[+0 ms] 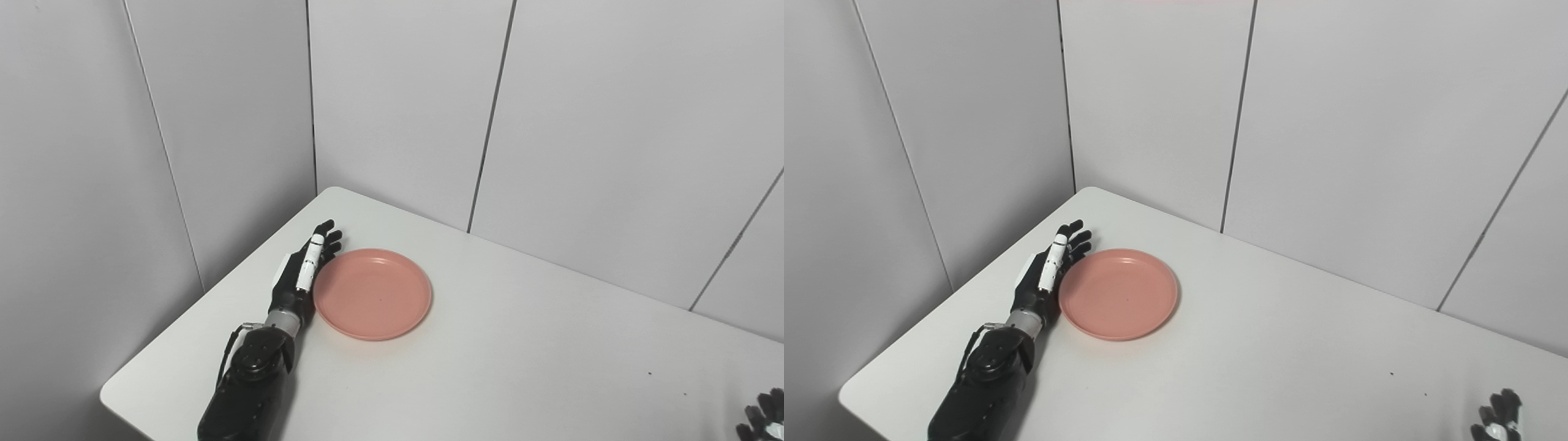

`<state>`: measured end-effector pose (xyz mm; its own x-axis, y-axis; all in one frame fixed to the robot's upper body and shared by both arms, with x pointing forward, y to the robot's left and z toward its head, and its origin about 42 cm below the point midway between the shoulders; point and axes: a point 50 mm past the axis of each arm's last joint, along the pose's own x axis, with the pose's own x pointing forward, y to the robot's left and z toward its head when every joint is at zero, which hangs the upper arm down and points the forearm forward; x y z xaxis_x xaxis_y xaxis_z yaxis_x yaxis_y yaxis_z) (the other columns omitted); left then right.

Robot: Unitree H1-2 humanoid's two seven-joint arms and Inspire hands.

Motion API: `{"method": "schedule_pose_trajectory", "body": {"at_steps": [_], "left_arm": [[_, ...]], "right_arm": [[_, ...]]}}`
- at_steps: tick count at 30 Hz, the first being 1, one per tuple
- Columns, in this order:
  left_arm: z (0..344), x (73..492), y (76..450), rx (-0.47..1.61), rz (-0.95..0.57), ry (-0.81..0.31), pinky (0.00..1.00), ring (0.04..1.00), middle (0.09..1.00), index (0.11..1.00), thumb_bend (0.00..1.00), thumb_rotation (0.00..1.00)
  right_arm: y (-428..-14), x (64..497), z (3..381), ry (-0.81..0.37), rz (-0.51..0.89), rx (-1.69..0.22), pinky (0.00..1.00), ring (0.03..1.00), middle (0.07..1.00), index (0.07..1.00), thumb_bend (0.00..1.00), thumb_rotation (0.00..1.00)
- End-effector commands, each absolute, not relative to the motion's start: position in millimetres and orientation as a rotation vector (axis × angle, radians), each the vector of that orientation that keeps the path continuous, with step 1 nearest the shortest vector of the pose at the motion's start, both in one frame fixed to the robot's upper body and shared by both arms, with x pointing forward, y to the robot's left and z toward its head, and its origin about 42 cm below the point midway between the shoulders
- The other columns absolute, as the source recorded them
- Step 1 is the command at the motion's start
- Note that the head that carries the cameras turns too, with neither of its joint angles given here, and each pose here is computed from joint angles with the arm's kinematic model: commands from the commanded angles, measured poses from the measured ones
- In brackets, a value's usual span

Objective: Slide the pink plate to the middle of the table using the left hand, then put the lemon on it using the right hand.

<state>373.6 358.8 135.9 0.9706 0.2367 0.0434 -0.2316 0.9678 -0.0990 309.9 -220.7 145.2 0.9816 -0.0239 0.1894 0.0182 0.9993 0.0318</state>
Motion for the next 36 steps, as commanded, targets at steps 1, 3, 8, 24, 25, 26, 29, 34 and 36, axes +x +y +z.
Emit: {"method": "schedule_pose_trajectory", "body": {"at_steps": [1, 3, 8, 24, 25, 26, 29, 34, 36], "left_arm": [[129, 381, 334, -0.148, 0.155, -0.028, 0.94, 0.909, 0.893, 0.893, 0.58, 1.0], [130, 381, 333, -0.148, 0.147, -0.032, 0.93, 0.905, 0.891, 0.889, 0.57, 1.0], [129, 384, 324, -0.141, 0.11, -0.031, 0.93, 0.914, 0.904, 0.9, 0.58, 1.0], [122, 385, 288, -0.126, 0.007, -0.007, 0.96, 0.942, 0.936, 0.928, 0.57, 1.0], [122, 385, 286, -0.117, -0.001, -0.004, 0.97, 0.946, 0.939, 0.931, 0.57, 1.0], [122, 384, 285, -0.112, -0.007, -0.001, 0.98, 0.951, 0.943, 0.933, 0.58, 1.0], [122, 383, 282, -0.107, -0.012, 0.002, 0.97, 0.946, 0.939, 0.931, 0.57, 1.0], [120, 382, 278, -0.105, -0.018, -0.01, 0.97, 0.944, 0.941, 0.94, 0.57, 1.0], [118, 381, 277, -0.105, -0.014, -0.013, 0.96, 0.942, 0.938, 0.938, 0.57, 1.0]], "right_arm": [[-216, 312, 158, -0.227, -0.016, 0.038, 1.0, 1.0, 1.0, 1.0, 0.41, 1.0], [-215, 312, 158, -0.228, -0.011, 0.04, 1.0, 1.0, 1.0, 1.0, 0.39, 1.0], [-211, 312, 160, -0.221, 0.001, 0.052, 1.0, 1.0, 1.0, 1.0, 0.37, 1.0], [-204, 316, 160, -0.239, -0.019, 0.04, 1.0, 0.993, 0.983, 0.986, 0.36, 1.0], [-204, 317, 158, -0.244, -0.015, 0.039, 1.0, 0.991, 0.981, 0.984, 0.37, 1.0], [-204, 318, 157, -0.247, -0.012, 0.038, 1.0, 0.989, 0.98, 0.983, 0.37, 1.0], [-203, 320, 152, -0.246, -0.002, 0.034, 1.0, 0.985, 0.979, 0.985, 0.42, 1.0], [-201, 323, 142, -0.23, 0.011, 0.033, 1.0, 0.982, 0.973, 0.981, 0.56, 1.0], [-199, 324, 139, -0.224, 0.009, 0.035, 1.0, 0.979, 0.968, 0.975, 0.59, 1.0]]}}
